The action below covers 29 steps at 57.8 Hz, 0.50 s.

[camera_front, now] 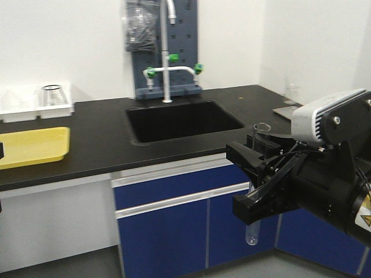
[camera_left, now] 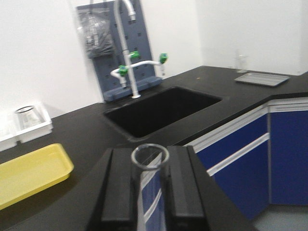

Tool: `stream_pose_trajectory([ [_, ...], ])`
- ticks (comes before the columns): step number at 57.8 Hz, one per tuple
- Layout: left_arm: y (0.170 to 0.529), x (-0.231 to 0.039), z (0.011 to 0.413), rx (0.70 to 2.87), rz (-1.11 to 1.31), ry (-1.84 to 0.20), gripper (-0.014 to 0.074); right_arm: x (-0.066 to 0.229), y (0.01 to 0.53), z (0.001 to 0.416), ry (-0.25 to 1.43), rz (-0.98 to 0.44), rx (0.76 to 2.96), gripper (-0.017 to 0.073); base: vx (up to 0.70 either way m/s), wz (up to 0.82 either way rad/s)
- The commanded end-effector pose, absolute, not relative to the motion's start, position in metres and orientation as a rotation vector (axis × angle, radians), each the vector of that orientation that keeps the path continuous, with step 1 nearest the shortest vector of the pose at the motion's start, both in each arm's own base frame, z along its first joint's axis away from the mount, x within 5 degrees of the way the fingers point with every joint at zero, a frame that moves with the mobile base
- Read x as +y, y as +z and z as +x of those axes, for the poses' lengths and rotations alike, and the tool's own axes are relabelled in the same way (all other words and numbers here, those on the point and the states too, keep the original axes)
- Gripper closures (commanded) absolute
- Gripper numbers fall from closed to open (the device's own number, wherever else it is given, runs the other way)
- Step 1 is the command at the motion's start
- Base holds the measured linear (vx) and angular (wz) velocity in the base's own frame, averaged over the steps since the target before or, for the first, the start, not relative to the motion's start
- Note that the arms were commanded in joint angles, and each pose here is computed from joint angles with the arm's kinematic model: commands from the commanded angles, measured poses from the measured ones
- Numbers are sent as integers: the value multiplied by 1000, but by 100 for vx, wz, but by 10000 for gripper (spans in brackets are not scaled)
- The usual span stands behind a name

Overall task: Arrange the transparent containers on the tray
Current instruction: 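Hold both tubes while the base drives to the yellow tray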

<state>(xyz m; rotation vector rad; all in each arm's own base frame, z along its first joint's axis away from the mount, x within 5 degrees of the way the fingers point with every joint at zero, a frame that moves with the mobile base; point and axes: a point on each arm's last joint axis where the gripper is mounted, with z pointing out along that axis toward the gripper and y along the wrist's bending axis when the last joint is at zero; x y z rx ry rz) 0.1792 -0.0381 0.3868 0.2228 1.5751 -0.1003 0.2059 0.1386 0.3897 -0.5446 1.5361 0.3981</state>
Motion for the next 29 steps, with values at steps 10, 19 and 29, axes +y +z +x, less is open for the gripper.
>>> stream_pose_trajectory([
  [10,407,-40,175,1453,212,-132,594,137,413,200,428,-522,1404,571,-10,44],
  [19,407,-40,175,1453,212,-132,594,137,413,200,428,-522,1404,571,-6,37],
  [29,407,-40,175,1453,212,-132,594,137,413,200,428,-522,1404,571,1,35],
])
